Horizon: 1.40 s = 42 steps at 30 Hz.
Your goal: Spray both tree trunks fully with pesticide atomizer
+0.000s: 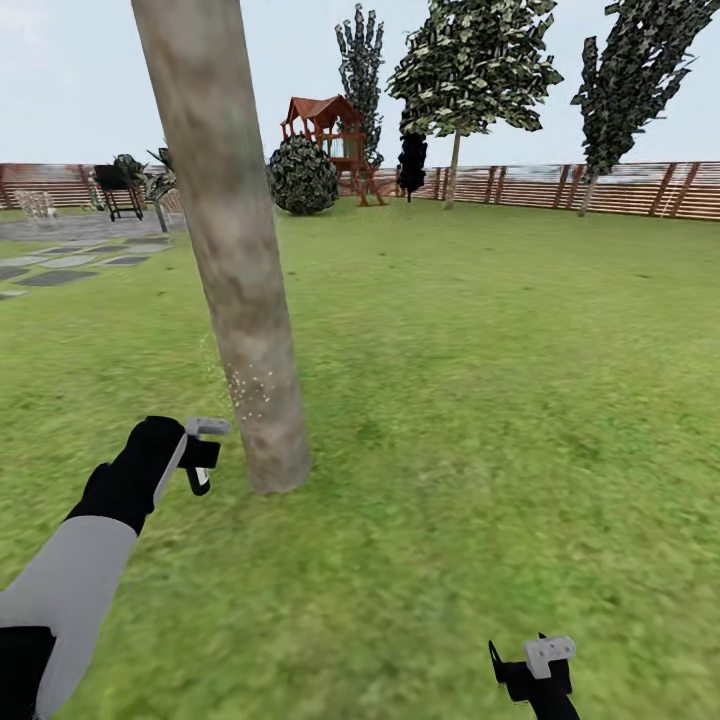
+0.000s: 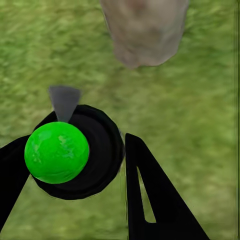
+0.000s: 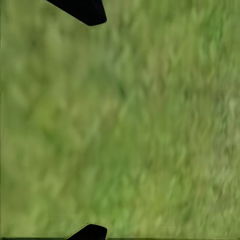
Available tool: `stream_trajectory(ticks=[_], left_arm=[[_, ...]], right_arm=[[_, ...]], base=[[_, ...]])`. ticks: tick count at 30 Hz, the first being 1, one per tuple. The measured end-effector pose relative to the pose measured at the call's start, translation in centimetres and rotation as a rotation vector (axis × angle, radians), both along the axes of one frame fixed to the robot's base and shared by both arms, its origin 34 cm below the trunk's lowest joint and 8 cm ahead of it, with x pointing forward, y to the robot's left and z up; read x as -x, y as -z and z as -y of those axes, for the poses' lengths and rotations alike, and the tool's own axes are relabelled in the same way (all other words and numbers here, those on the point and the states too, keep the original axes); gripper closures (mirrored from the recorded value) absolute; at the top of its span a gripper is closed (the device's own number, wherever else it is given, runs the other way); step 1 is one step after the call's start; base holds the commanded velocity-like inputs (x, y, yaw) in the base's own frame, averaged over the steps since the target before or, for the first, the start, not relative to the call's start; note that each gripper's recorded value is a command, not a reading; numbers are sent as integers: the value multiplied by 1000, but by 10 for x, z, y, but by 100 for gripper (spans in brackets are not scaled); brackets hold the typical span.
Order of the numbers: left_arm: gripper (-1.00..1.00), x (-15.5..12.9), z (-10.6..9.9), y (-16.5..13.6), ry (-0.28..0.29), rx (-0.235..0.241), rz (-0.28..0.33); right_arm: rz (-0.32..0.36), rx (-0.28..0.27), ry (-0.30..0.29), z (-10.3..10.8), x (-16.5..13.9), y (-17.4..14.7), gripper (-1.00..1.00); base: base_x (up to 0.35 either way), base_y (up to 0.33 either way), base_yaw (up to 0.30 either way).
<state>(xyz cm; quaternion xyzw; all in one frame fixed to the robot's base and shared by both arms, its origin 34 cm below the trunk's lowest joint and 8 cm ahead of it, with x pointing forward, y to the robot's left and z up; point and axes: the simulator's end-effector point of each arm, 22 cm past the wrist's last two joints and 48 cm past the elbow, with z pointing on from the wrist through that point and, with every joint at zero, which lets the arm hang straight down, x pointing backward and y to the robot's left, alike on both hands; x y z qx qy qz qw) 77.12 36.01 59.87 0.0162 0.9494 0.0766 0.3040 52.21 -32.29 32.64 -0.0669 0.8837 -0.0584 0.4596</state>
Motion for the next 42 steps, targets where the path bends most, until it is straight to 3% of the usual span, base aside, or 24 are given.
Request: stream_trajectory(ticks=[29,36,42], left_arm=[[100,-2,-10,-6,-33,22,17],[100,-1,-11,-5,-35,21,14],[100,8,-31,5,-69,7,0]], right_arm=[[0,0,0,0,0,0,-100],[-1,-1,0,0,0,0,-100],[-2,-1,0,0,0,1,-100]], base=[[1,-267,2],[215,-211,228],[144,-93,277]])
